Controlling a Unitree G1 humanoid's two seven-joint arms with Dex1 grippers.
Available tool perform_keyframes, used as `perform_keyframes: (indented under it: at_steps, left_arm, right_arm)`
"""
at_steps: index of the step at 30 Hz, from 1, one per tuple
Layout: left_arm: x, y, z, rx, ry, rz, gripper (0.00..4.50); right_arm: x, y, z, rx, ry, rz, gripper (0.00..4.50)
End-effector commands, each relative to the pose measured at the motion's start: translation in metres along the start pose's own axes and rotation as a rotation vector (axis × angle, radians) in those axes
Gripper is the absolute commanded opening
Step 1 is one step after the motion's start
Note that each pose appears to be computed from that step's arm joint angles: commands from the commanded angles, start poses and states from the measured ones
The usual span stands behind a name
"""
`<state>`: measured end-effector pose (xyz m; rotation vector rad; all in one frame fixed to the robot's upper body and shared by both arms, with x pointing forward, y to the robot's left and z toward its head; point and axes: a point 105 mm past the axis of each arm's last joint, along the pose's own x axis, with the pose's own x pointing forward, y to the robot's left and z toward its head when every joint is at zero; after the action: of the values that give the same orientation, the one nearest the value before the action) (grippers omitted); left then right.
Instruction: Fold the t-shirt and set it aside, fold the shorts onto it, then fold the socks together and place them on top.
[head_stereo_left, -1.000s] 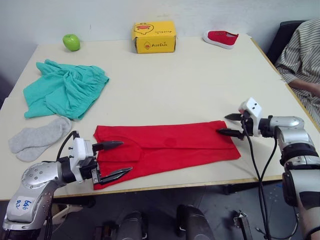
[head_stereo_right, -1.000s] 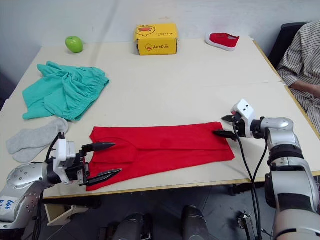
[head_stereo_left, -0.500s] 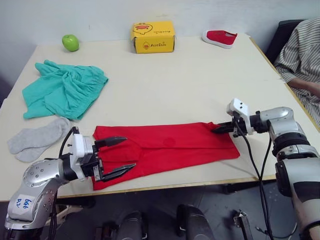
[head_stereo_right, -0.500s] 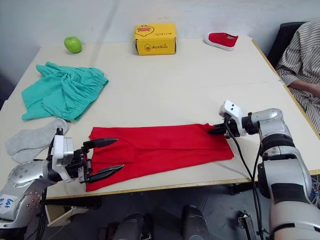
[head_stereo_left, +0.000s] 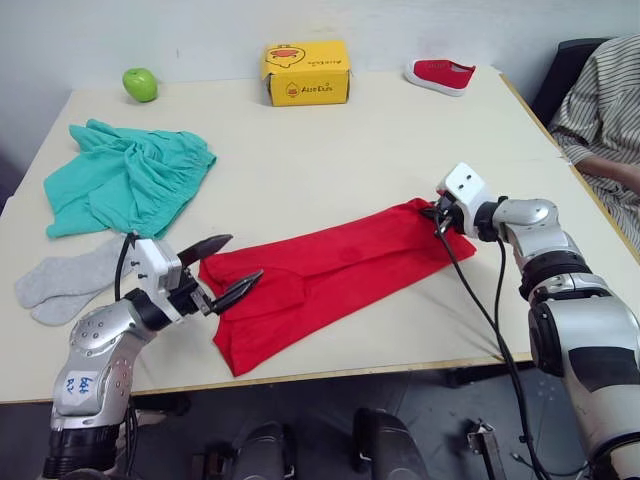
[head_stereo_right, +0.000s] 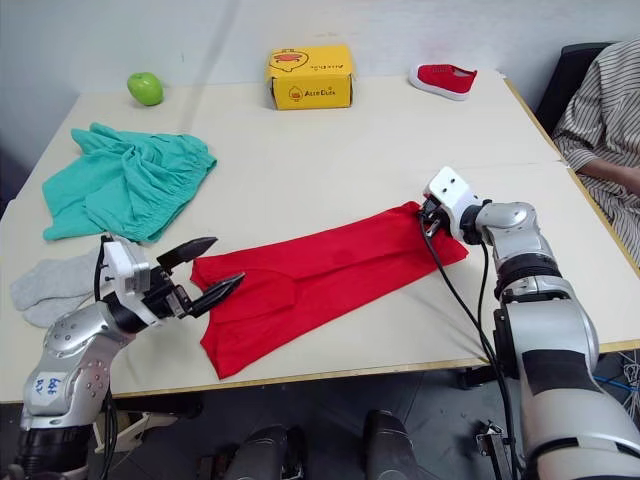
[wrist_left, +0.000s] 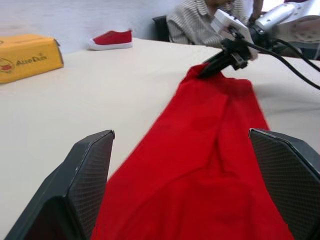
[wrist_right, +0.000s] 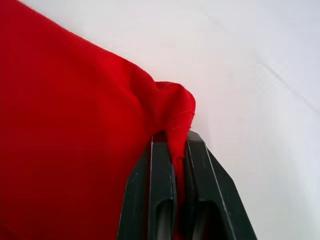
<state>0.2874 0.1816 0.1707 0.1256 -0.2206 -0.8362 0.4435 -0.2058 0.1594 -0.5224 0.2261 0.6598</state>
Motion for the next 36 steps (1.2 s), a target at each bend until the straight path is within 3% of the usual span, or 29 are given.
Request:
perform_keyframes:
  at_steps: [1, 10, 11, 18, 27, 30, 36]
  left_arm:
    - [-0.001, 0.004, 0.008, 0.027, -0.010, -0.006, 4.50]
    - [0.000, 0.017, 0.002, 0.018, 0.035, -0.024, 4.50]
    - [0.002, 0.019, 0.001, 0.021, 0.039, -0.028, 4.50]
    - [0.022, 0.031, -0.006, 0.039, 0.086, -0.093, 4.50]
    - [0.051, 0.056, -0.013, 0.019, 0.185, -0.172, 4.50]
    - [0.065, 0.066, -0.024, 0.046, 0.253, -0.177, 4.50]
    - [0.092, 0.067, -0.053, 0.041, 0.410, -0.222, 4.50]
  right_arm:
    - [-0.011, -0.013, 0.018, 0.029, -0.097, -0.032, 1.10]
    - [-0.064, -0.049, 0.021, 0.071, -0.241, -0.142, 4.28]
    - [-0.070, -0.050, 0.021, 0.065, -0.256, -0.146, 4.47]
    - [-0.101, -0.034, 0.006, 0.129, -0.273, -0.118, 4.47]
    - [-0.158, 0.034, -0.005, 0.349, -0.220, -0.042, 4.47]
    - [-0.164, 0.059, -0.012, 0.513, -0.191, -0.037, 4.47]
    - [-0.159, 0.115, -0.030, 0.810, -0.075, 0.114, 4.47]
